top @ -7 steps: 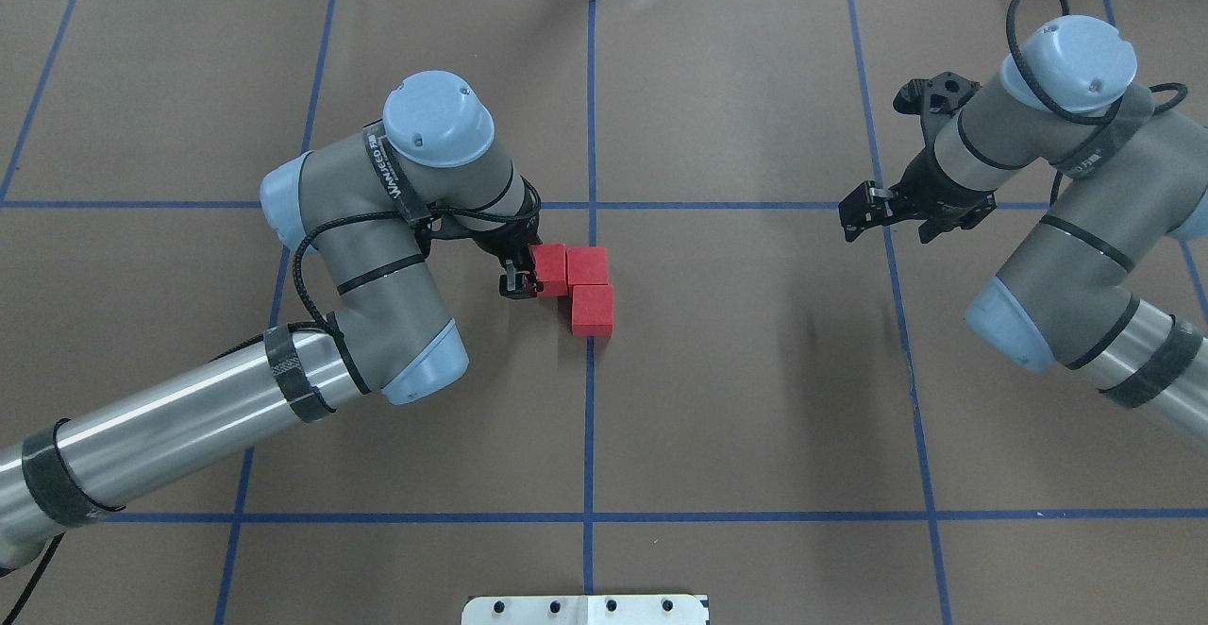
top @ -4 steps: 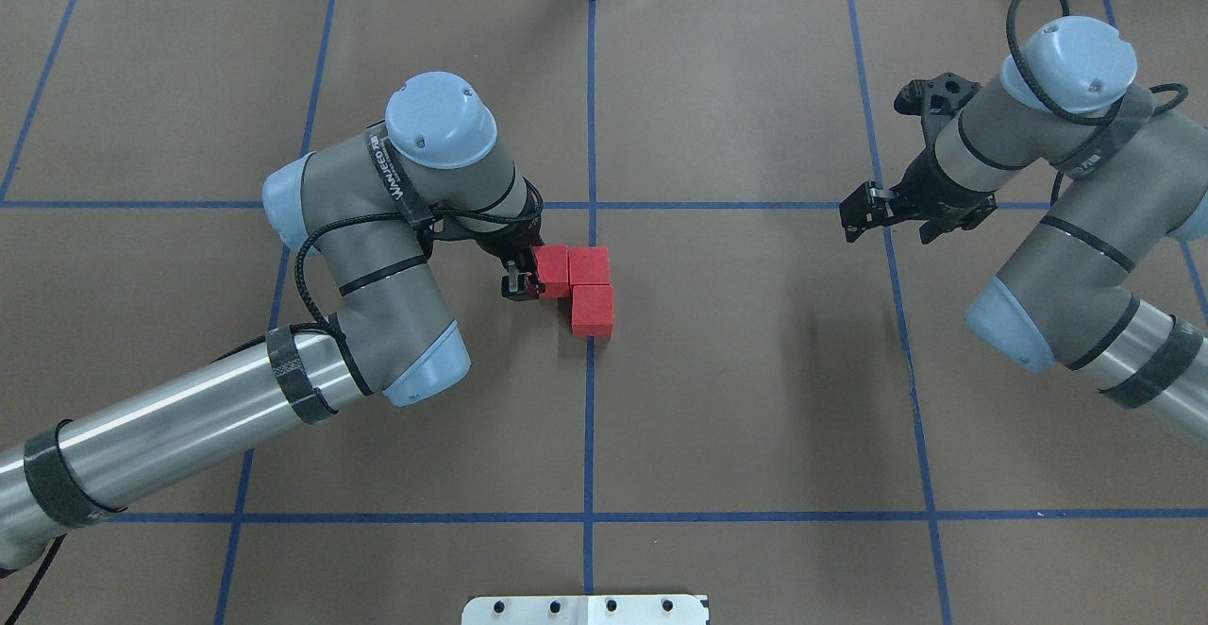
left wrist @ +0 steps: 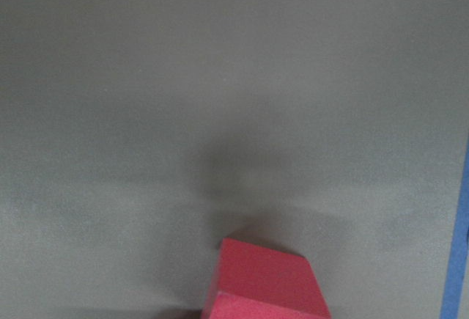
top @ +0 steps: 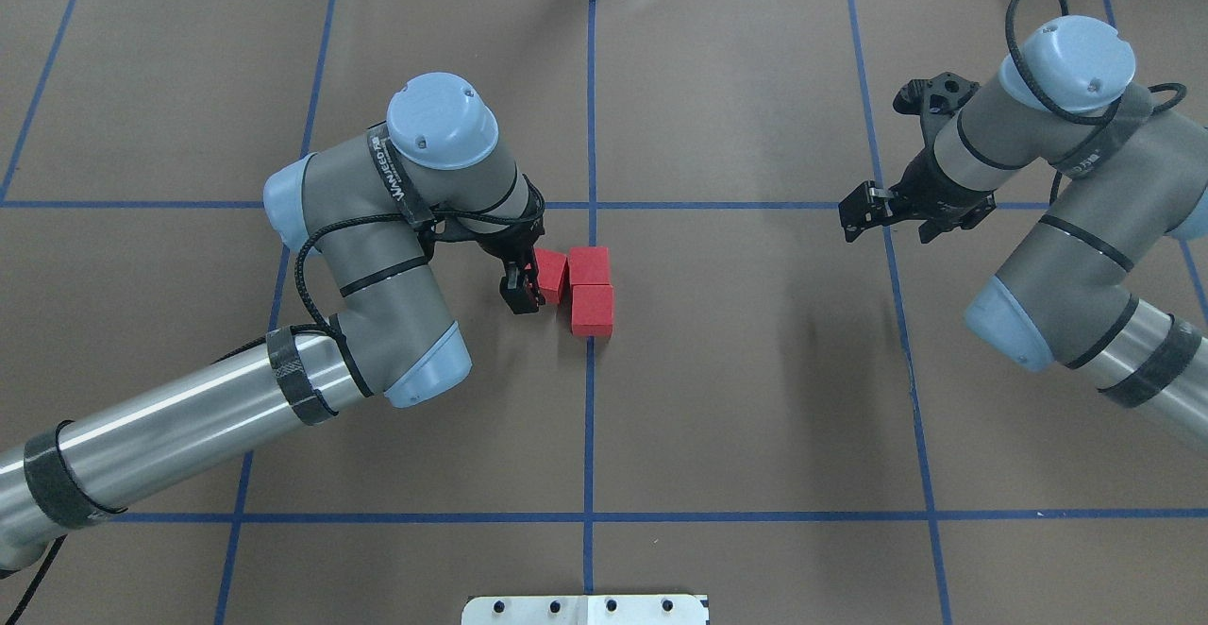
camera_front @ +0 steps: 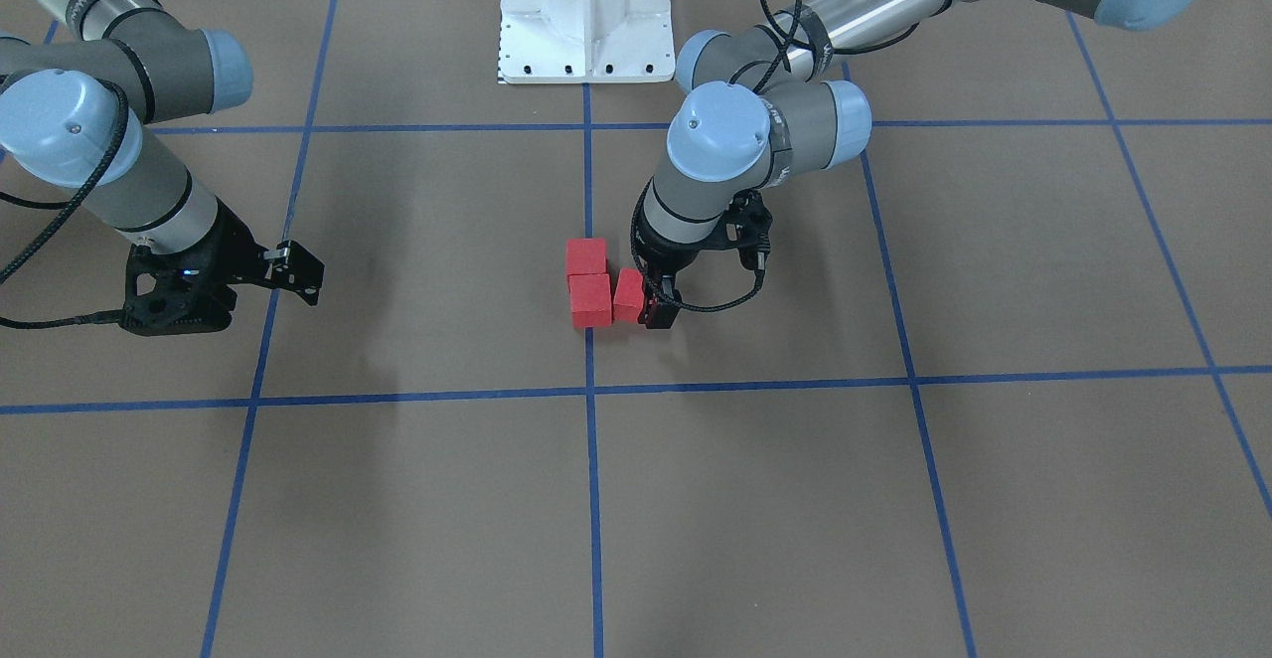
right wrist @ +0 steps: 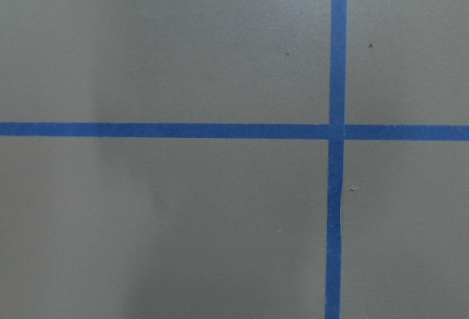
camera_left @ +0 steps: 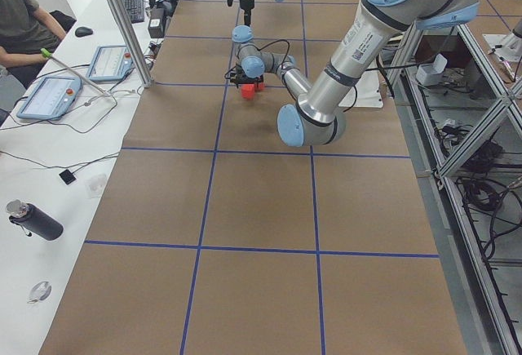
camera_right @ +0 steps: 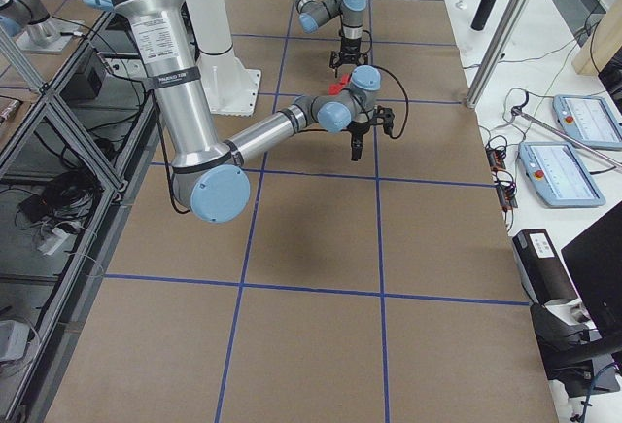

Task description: Form red blocks into L shape at center

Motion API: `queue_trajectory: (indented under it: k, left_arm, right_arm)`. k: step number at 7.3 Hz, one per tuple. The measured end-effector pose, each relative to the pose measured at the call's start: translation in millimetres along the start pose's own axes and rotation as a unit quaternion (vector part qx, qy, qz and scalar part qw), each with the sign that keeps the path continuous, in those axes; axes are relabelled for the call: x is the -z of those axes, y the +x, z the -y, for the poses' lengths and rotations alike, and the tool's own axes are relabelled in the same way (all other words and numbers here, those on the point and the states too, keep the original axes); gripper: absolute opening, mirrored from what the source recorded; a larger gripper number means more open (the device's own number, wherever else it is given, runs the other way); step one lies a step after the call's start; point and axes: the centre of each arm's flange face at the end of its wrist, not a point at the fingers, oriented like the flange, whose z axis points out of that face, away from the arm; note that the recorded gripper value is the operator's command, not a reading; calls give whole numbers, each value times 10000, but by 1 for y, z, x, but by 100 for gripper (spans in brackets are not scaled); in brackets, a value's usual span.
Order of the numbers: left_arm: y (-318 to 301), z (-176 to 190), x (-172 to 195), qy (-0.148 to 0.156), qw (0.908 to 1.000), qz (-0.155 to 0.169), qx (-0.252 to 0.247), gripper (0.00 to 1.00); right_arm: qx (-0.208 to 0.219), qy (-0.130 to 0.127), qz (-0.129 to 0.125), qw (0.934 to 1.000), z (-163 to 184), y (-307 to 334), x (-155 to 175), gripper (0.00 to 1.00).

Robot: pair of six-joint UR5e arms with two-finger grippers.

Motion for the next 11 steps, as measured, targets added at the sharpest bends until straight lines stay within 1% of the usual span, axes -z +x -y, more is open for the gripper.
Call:
queue_trajectory:
  k: [1,2,3,5,11]
  left_arm:
    - [-3,3,6,-76,9999,110,-27,100]
    - [-9,14,10,-128,9996,229,-39,100]
    - [-15,28,10,-130,9995,295,-38,100]
    - [-22,41,4,-74,9994,353,-8,100]
    - [-36,35,-11,-26,9989,470,-37,100]
  right_arm:
    - [3,4,4,10000,0,0,1,100]
    - [3,7,9,10000,0,-1,1,100]
    - [4,12,15,10000,0,-1,2,100]
    - [8,25,32,10000,-1,-3,4,100]
    - [-1,3,3,10000,0,0,1,100]
